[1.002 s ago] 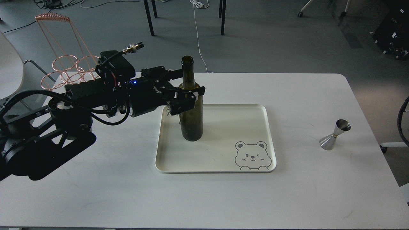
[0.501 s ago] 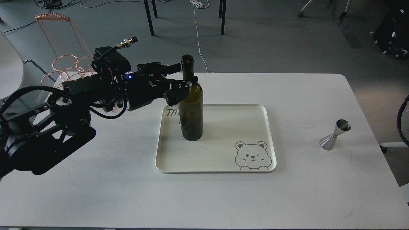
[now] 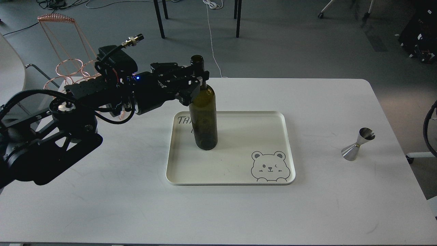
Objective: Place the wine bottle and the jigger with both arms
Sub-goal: 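Lift the green wine bottle and carry it toward the copper rack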
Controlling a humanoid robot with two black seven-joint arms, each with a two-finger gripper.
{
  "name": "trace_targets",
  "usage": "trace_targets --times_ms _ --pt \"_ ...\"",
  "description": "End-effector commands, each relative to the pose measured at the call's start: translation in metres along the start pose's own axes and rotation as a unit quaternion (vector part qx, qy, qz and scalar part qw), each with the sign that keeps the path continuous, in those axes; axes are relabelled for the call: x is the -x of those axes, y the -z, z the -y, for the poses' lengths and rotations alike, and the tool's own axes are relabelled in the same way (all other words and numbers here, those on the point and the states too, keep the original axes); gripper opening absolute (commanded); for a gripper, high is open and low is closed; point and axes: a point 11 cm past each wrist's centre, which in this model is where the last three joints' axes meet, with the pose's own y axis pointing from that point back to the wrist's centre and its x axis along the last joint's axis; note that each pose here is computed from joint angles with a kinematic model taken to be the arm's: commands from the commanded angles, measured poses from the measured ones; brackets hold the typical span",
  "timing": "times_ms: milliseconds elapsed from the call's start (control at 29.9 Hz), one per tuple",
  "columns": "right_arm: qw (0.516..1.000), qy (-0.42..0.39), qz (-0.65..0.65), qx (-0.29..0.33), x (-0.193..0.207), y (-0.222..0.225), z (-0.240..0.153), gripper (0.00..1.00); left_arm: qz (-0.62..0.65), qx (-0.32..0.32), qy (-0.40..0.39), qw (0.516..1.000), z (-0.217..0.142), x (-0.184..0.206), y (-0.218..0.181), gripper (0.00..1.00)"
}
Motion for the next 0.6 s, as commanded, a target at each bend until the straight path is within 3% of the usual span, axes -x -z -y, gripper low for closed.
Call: trace_targets --times_ms 0,401,568 --pt "1.0 -0.002 -0.003 0.0 -0.002 0.002 -0.001 0.96 -0.006 -0.006 -0.032 0.999 -0.008 -0.025 0.006 0.18" --pt "1.0 -0.003 -0.005 -0.004 -0.004 0.007 0.0 0.96 0.014 -0.122 -0.065 0.99 -0.106 -0.12 0.083 0.16" --pt "1.0 0.002 -0.001 -0.004 0.001 0.004 0.002 0.96 0.019 -0.184 -0.064 0.981 -0.131 -0.126 0.122 0.15"
